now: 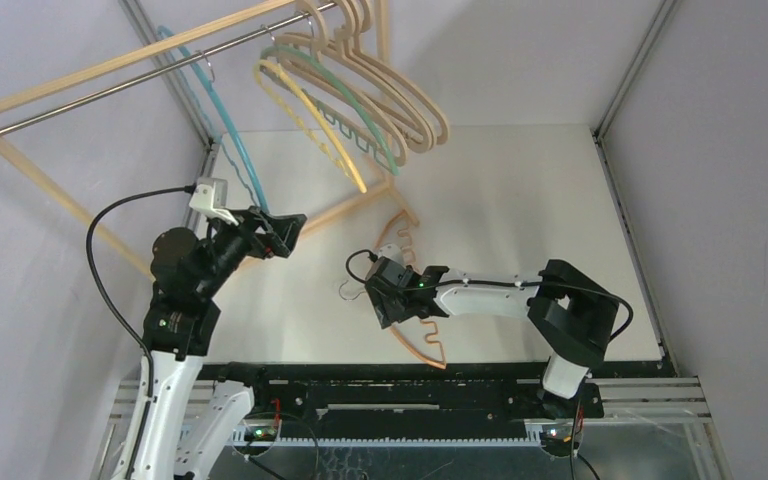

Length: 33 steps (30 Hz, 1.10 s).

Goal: Organize the hangers

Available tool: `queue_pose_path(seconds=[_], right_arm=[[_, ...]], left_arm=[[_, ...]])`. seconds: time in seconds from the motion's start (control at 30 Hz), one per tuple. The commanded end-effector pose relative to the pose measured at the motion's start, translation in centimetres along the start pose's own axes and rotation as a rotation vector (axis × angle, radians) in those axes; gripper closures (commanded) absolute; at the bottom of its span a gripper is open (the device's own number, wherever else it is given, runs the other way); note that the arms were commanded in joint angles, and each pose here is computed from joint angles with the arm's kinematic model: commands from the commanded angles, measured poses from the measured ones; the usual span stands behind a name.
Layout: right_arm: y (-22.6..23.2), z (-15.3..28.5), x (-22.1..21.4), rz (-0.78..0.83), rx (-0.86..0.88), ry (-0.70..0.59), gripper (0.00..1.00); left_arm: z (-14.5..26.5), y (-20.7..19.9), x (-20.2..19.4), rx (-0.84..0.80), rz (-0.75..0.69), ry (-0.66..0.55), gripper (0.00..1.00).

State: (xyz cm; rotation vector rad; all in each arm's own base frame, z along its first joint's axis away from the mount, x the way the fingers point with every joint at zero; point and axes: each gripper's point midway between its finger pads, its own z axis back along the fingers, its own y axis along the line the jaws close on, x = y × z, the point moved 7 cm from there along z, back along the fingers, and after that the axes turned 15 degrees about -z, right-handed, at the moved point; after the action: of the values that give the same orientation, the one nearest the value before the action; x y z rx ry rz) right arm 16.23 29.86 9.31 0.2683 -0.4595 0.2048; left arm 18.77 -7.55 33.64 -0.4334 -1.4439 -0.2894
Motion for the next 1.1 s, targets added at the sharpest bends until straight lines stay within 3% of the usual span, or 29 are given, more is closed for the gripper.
queue_pose_path(seconds=[0.0,0.33,0.7,1.07], right_arm=[[1.6,0.0,0.9,0.009,0.055,-0.028,0.31],[1.3,-0.1,0.6,0.011,0.043,-0.010,0.35],[0.9,0.1,0.4,0.007,0.040,-0.012,0.35],[0.4,-0.2,-0.2,0.002,0.036,-0.001,0.37]], left_arm=[[0.8,-0.3,-2.1,0.004,0.073,0.172,0.00],[-1.3,2.1,3.0,0.185,-0.005,0.055,0.00],[-2.8,2.5,10.2,0.206,-0.086,-0.121,0.00],[-2.0,2.9,9.4,0.256,-0.099,-0.109,0.00]])
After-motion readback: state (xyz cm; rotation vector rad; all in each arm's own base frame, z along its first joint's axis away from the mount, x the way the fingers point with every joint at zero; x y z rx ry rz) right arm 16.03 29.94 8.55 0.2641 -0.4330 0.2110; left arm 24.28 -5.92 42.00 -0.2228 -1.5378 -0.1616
